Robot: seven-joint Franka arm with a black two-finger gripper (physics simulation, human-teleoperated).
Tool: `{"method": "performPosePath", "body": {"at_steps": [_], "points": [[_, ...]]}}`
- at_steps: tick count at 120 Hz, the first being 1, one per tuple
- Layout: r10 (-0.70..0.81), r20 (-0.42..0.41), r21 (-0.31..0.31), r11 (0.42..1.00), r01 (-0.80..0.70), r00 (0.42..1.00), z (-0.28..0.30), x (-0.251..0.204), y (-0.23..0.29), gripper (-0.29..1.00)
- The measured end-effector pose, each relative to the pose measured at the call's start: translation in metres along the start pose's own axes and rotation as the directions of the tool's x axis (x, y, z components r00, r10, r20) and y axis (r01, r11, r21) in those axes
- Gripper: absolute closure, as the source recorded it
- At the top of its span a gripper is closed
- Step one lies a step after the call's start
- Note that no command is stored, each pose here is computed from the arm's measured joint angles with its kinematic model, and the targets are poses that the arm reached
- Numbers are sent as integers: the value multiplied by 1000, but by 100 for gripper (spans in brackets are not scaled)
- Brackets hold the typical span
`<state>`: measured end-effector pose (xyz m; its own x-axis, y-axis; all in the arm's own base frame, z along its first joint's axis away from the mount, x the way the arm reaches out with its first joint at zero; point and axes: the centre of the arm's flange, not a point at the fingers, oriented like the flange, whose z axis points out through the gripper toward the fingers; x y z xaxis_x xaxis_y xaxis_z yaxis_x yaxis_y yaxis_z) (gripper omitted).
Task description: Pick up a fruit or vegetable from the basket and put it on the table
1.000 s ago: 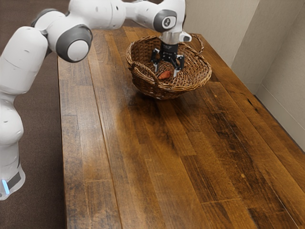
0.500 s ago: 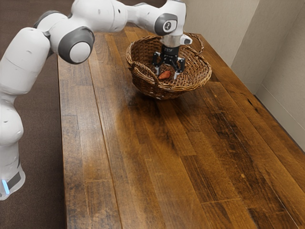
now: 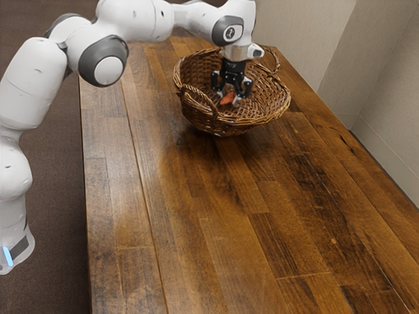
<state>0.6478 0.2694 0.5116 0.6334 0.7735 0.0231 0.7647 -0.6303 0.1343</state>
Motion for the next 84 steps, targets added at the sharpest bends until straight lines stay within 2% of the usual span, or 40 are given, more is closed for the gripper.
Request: {"method": "performPosePath", "body": {"at_steps": [38, 64, 84], "points": [[92, -87, -56, 994, -97, 992, -73, -50, 50, 53], [256, -139, -103, 957, -272, 957, -117, -138, 136, 53], [397, -156, -136, 898, -418, 904, -117, -218, 214, 54]]}}
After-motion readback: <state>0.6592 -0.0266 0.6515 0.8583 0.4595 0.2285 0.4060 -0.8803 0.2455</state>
